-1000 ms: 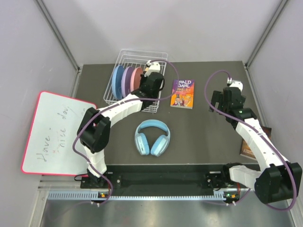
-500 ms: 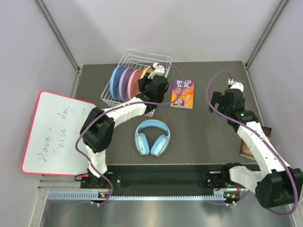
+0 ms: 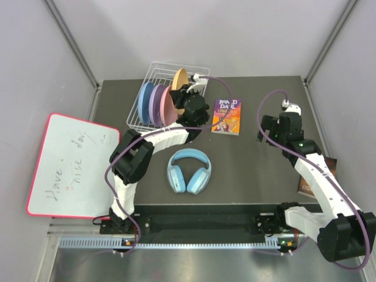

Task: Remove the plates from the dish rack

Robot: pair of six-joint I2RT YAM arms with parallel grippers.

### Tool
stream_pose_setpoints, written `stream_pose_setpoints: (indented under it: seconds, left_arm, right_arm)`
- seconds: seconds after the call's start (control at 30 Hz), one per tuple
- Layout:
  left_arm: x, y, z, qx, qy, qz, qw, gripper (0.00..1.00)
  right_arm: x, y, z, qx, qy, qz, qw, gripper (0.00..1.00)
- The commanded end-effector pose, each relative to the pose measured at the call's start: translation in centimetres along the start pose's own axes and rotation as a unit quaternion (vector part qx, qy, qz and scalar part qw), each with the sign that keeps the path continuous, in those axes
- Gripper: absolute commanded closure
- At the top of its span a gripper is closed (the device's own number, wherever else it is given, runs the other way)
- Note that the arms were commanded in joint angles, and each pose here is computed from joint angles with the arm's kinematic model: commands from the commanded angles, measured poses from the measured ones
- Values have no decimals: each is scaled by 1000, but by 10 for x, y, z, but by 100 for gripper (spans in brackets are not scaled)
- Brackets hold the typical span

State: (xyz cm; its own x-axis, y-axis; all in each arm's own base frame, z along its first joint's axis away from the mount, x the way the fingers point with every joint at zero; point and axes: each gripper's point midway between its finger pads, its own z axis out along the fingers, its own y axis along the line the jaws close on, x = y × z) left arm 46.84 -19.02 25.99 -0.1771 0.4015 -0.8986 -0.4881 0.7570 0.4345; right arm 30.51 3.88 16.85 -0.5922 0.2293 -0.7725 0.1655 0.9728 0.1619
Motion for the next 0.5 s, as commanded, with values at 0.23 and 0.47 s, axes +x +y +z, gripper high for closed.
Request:
stream_pose_setpoints:
  seconds: [0.23, 0.47]
  left_arm:
    - [-76, 37, -5, 58, 6, -145, 988, 100]
    - [-79, 24, -35, 202, 47, -186, 960, 100]
  right_arm:
    - [-24, 32, -14, -87, -49, 21, 995, 0]
    - [-52, 84, -25, -227, -99, 57, 967, 0]
